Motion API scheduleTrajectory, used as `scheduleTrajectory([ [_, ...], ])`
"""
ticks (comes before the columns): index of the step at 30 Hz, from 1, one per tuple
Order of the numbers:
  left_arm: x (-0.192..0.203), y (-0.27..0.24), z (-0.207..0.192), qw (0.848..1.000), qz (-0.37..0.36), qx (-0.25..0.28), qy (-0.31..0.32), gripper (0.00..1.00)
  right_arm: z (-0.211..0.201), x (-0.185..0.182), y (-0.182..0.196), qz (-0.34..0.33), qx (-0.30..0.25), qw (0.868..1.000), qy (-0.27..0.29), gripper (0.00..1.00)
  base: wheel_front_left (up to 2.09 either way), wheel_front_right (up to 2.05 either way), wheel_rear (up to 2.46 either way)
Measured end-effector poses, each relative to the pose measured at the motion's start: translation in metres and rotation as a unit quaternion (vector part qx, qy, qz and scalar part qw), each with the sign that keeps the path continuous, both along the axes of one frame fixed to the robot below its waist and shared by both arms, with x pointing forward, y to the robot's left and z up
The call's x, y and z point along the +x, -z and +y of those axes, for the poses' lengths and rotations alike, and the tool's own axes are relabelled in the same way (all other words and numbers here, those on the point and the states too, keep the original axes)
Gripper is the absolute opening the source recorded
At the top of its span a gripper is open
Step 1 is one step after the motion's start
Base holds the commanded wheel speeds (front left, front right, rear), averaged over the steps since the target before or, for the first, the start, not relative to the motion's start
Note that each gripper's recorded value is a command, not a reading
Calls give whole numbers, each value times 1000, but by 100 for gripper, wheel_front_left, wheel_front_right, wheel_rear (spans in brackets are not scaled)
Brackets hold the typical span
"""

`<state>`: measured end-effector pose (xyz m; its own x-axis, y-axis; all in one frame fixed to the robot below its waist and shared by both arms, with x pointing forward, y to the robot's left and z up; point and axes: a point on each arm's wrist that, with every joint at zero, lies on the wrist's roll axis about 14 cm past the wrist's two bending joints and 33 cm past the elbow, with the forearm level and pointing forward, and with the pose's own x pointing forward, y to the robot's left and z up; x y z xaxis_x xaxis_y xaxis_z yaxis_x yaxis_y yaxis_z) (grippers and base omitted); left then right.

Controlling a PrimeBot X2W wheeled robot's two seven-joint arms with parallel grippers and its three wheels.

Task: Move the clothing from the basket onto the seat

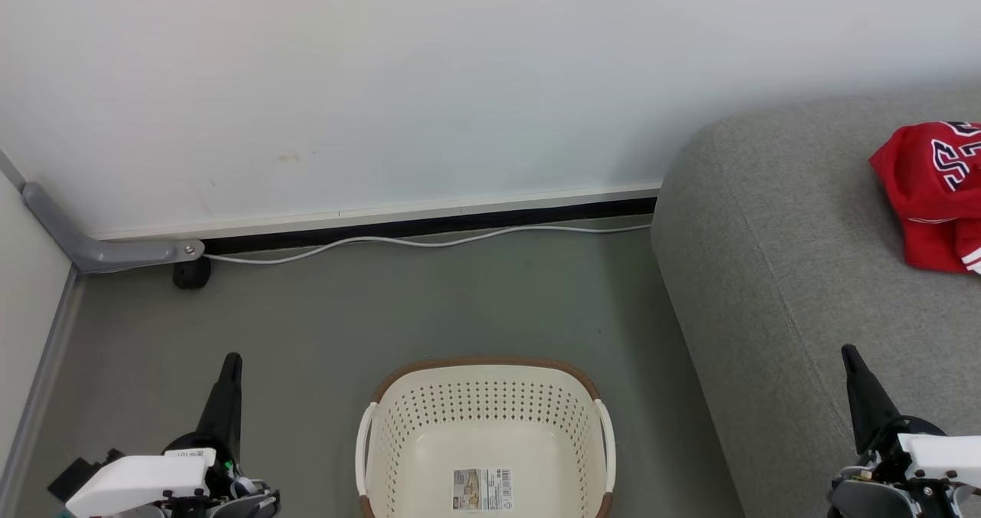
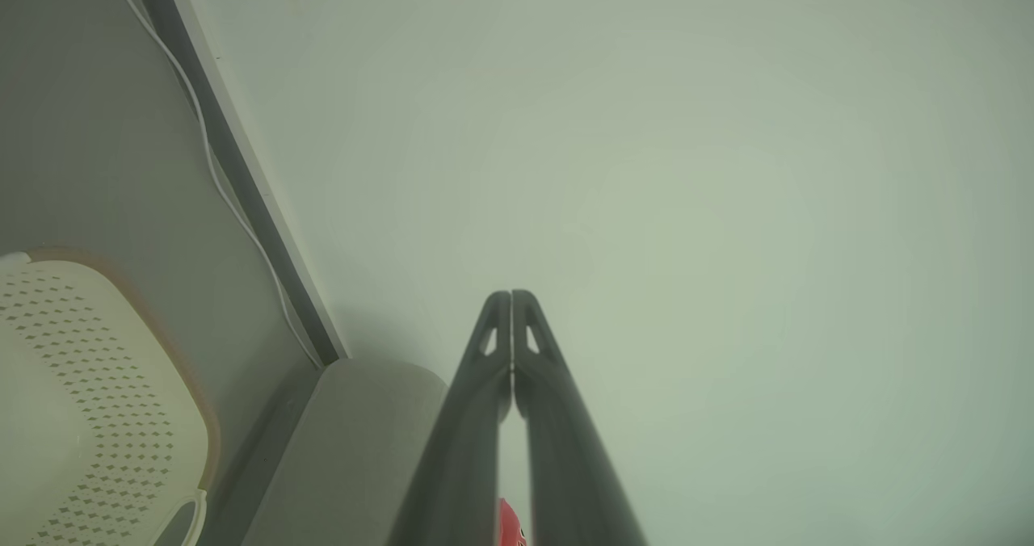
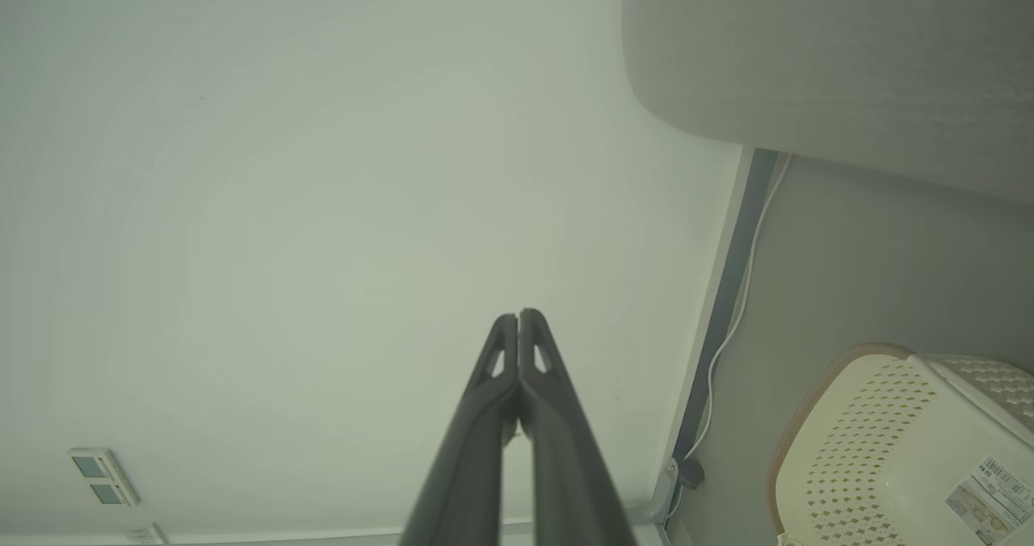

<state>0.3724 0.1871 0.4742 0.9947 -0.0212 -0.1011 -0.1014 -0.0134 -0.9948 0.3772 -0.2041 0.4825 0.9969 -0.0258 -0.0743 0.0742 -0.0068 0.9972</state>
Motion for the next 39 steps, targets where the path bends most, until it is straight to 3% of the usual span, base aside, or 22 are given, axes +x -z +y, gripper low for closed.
scheduleTrajectory([
  [39, 0, 0, 0, 1000, 0, 0, 0, 0, 0, 0, 0, 0, 0, 1000, 0, 0, 0, 0, 0],
])
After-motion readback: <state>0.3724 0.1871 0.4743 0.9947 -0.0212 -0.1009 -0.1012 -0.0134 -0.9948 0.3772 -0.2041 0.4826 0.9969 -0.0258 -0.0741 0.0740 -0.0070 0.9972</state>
